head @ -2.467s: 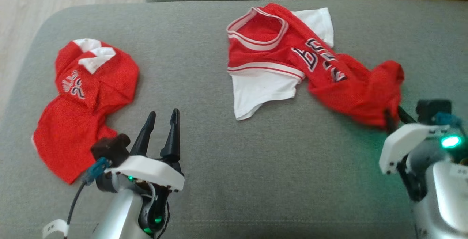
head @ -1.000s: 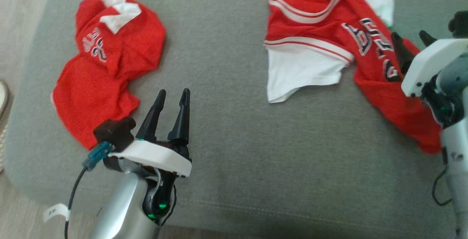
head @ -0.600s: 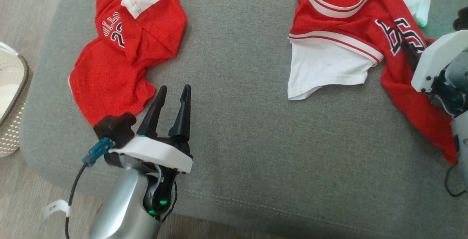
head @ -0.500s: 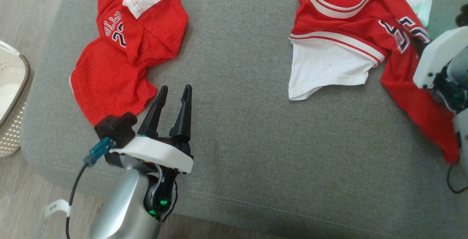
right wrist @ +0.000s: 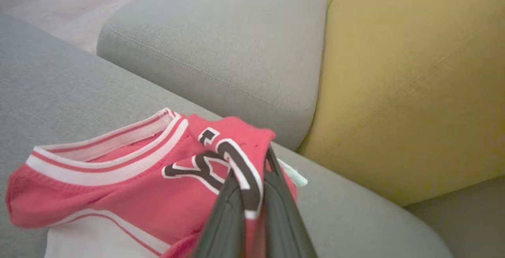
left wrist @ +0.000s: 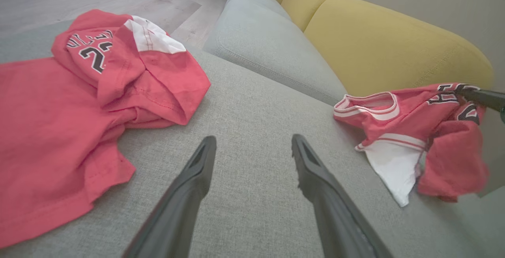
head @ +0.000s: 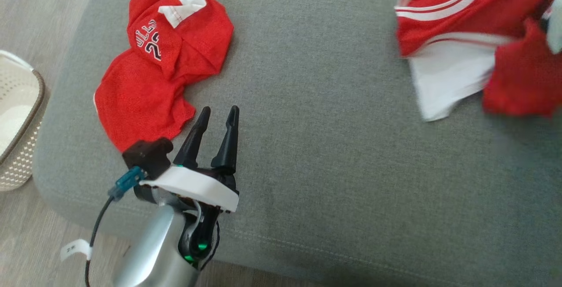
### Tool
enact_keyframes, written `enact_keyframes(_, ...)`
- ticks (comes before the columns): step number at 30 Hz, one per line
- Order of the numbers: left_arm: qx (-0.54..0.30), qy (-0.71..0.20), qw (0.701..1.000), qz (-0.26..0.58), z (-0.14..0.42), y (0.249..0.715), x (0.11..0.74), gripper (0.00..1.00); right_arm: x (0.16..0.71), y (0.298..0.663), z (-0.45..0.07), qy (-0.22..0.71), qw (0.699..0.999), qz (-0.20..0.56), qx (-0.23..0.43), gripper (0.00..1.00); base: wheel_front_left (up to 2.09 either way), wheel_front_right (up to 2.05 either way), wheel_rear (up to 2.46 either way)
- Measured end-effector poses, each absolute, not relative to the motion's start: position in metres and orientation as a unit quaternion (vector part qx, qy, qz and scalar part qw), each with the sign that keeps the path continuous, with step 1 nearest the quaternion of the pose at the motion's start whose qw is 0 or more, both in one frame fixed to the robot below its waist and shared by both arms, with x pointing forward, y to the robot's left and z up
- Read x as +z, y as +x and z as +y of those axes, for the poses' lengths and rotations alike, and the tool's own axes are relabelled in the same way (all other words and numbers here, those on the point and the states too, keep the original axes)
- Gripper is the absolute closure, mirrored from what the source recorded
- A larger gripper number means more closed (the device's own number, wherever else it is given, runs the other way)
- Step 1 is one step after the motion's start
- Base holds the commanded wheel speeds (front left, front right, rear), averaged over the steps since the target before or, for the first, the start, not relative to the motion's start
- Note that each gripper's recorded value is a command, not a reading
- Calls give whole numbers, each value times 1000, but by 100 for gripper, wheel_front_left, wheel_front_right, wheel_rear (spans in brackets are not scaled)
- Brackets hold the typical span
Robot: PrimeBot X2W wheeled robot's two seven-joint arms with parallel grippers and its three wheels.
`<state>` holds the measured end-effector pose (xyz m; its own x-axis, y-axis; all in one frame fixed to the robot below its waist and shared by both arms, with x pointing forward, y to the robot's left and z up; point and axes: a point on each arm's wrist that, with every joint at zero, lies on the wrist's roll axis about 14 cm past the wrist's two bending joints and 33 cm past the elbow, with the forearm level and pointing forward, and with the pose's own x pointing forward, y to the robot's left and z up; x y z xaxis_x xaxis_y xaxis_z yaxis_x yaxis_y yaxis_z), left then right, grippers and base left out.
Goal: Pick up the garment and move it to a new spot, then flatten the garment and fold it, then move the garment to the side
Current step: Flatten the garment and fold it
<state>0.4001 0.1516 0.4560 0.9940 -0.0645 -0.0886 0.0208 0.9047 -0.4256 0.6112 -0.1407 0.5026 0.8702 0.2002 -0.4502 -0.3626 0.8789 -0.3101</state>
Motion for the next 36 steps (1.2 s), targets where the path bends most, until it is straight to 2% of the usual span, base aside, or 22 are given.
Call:
enact_keyframes(1,-21,-218,974,52,152,400,455,0,509,617,-142,-211,947,194,147,100,0,0,0)
enact_keyframes(2,-21,-217,974,53,152,400,454,0,513,622,-144,-223,946,187,143,84,0,0,0)
enact_keyframes(3,-20,-218,974,55,152,399,453,0,514,625,-146,-233,945,182,140,0,0,0,0)
enact_keyframes(11,-18,-221,974,53,152,400,454,0,486,618,-152,-217,944,211,131,0,0,0,0)
enact_keyframes(19,-51,-224,973,39,132,409,467,0,498,587,-150,-139,971,150,126,0,0,0,0)
enact_keyframes(26,-103,-229,967,30,95,417,479,0,499,526,-151,-43,987,101,116,0,0,0,0)
enact_keyframes(33,-153,-237,959,35,58,425,483,0,479,448,-172,33,993,96,63,0,0,0,0)
enact_keyframes(36,-169,-238,955,45,44,428,478,0,477,429,-182,48,994,93,39,0,0,0,0)
